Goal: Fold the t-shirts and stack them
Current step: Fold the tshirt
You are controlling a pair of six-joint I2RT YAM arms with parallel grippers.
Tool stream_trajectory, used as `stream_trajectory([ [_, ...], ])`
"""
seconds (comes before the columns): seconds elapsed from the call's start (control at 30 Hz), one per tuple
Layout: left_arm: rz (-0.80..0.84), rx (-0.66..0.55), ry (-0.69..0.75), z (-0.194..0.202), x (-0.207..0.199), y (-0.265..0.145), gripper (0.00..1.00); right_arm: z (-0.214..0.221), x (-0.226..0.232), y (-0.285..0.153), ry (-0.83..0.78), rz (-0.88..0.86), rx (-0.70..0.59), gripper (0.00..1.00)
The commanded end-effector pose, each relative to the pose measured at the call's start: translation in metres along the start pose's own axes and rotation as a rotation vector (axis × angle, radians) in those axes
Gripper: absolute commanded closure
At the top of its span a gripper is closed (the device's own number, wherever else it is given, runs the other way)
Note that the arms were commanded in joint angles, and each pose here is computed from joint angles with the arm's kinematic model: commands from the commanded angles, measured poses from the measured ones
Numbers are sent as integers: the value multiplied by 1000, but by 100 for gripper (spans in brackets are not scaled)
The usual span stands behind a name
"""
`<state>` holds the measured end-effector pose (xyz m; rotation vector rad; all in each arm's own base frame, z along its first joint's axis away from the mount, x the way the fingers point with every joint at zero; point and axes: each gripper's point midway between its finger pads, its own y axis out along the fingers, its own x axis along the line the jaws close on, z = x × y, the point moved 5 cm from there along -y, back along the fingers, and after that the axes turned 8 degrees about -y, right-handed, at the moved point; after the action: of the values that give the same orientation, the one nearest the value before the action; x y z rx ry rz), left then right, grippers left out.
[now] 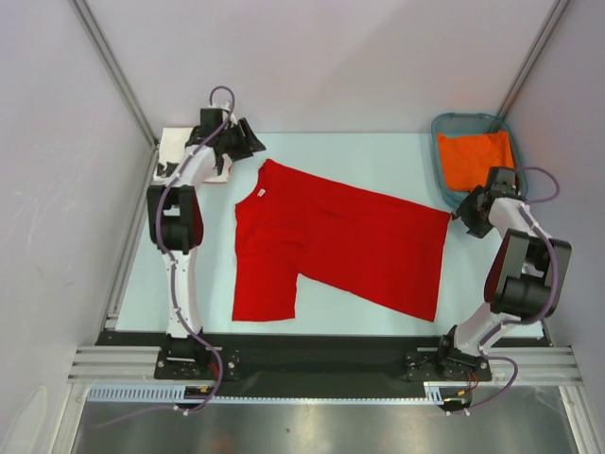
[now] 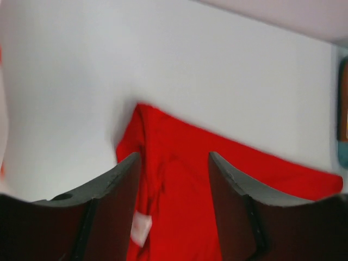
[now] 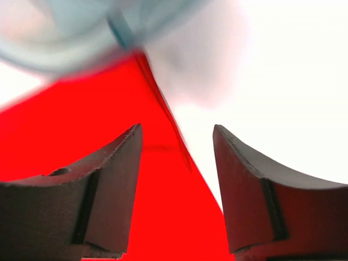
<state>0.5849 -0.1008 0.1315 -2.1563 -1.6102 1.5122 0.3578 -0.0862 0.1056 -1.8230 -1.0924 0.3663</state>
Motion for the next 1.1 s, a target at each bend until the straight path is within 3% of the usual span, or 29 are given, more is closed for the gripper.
stream_trajectory([
  [0.0, -22, -86, 131, -16, -49, -87, 42, -4, -17, -61, -35, 100, -16, 40],
  [0.17, -148, -59, 80, 49, -34, -161, 45, 30, -5, -101, -78, 15, 55, 40],
  [0.33, -285, 42, 31, 153, -3, -231, 46, 86, 35, -134, -157, -183, 188, 40],
  [0.4, -363, 89, -43, 197, 22, -245, 47, 103, 41, -141, -151, -213, 222, 40],
  [0.53, -404, 157, -111, 256, 33, -271, 49, 134, 61, -160, -201, -280, 271, 41],
  [0.77, -479, 219, -266, 305, 53, -269, 47, 164, 58, -166, -153, -307, 336, 42],
  [1.07, -556, 234, -275, 322, 71, -262, 54, 167, 44, -168, -120, -300, 343, 42],
])
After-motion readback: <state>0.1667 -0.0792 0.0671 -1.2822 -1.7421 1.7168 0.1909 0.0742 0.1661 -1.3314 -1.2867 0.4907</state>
